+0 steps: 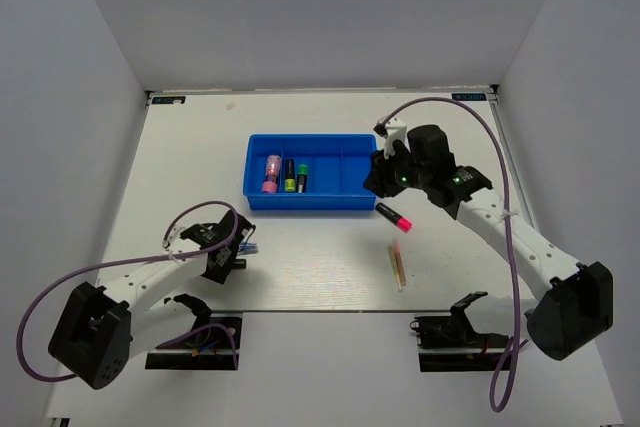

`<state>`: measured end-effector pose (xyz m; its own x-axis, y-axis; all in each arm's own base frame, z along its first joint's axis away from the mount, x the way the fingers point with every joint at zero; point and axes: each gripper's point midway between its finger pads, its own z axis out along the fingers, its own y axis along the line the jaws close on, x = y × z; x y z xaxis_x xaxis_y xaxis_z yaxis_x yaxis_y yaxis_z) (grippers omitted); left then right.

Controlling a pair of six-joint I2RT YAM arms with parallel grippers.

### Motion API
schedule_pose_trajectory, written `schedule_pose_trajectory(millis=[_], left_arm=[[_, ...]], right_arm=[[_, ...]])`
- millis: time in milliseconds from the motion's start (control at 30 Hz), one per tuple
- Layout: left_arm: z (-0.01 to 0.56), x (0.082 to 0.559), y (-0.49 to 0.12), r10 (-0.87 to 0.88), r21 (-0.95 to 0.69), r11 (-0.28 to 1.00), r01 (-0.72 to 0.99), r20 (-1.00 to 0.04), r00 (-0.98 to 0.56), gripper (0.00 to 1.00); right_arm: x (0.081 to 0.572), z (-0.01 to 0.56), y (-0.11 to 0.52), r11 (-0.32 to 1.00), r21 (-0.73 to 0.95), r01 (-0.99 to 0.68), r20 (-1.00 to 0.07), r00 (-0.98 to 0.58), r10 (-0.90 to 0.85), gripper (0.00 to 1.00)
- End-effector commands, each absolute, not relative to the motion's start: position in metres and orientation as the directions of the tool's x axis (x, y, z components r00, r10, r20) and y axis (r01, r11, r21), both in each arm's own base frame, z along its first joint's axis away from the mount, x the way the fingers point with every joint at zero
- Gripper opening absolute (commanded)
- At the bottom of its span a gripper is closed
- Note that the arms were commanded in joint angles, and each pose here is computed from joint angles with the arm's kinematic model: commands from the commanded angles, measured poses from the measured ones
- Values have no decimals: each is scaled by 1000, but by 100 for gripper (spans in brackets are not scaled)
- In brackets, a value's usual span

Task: Sort the stationery into containers
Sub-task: Grab a piece of stationery with the left arm

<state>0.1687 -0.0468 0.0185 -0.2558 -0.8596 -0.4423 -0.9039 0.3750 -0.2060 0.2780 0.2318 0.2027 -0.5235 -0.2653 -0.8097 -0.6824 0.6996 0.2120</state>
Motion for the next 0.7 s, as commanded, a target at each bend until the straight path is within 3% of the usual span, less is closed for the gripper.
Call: schedule_pose_trajectory(millis=[0, 233, 400, 667], left_arm=[[9, 168, -49, -890, -211, 325, -922, -399, -222, 57], [-1, 164, -43, -891, -146, 303, -942, -395, -226, 57], [-8, 149, -44, -904, -20, 290, -957, -334, -267, 48], [-13, 129, -48, -900, 141, 323, -936, -259, -350, 51]], right_arm=[[282, 204, 222, 712, 201, -673, -827, -506, -244, 33], [280, 203, 210, 729, 241, -640, -818, -538, -202, 33], [280, 206, 202, 739, 267, -618, -818, -551, -165, 33], [283, 212, 190, 756, 302, -581, -818, -565, -108, 33]])
